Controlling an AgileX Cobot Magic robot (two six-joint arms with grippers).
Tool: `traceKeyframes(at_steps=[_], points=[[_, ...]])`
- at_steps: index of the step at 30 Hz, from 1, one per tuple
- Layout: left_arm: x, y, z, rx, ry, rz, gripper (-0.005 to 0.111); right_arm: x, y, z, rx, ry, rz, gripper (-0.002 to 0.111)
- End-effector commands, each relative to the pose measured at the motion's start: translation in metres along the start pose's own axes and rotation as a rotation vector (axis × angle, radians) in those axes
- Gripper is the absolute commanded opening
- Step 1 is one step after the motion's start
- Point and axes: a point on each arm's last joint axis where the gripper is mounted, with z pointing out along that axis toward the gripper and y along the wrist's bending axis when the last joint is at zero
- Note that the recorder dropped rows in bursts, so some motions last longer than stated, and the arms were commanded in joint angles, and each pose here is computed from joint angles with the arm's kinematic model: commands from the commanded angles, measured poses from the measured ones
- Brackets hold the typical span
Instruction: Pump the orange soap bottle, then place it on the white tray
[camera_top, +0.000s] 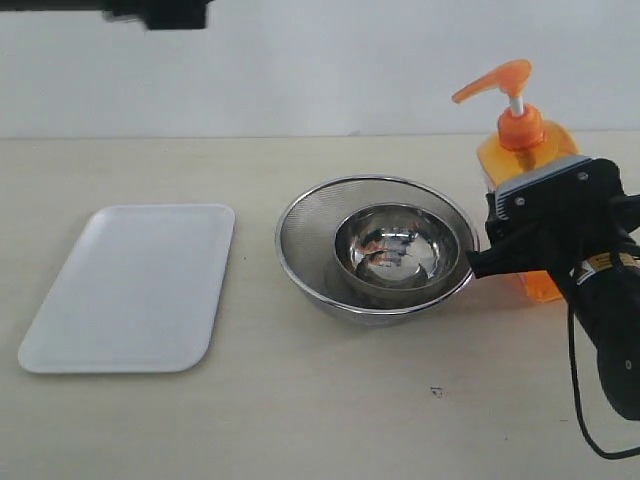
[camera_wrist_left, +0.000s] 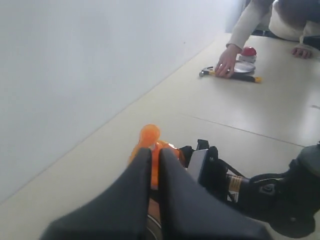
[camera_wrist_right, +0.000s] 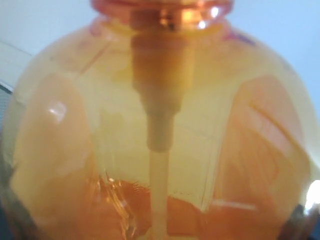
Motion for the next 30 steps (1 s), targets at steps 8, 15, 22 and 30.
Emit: traceKeyframes(at_steps=[8, 15, 22, 30], points=[[0.052, -0.056, -0.113, -0.171, -0.174, 0.027, 0.005, 0.002, -0.004, 0.0, 0.039, 0.026, 0.157, 0.0], [0.087, -0.081, -0.162, -0.243, -0.296, -0.021, 0.005, 0.002, -0.004, 0.0, 0.044, 0.026, 0.236, 0.0], [0.121, -0.09, -0.195, -0.352, -0.436, -0.107, 0.005, 0.003, -0.005, 0.0, 0.059, 0.032, 0.245, 0.0], [0.151, -0.074, -0.195, -0.528, -0.396, -0.225, 0.005, 0.003, -0.005, 0.0, 0.062, 0.038, 0.249, 0.0]])
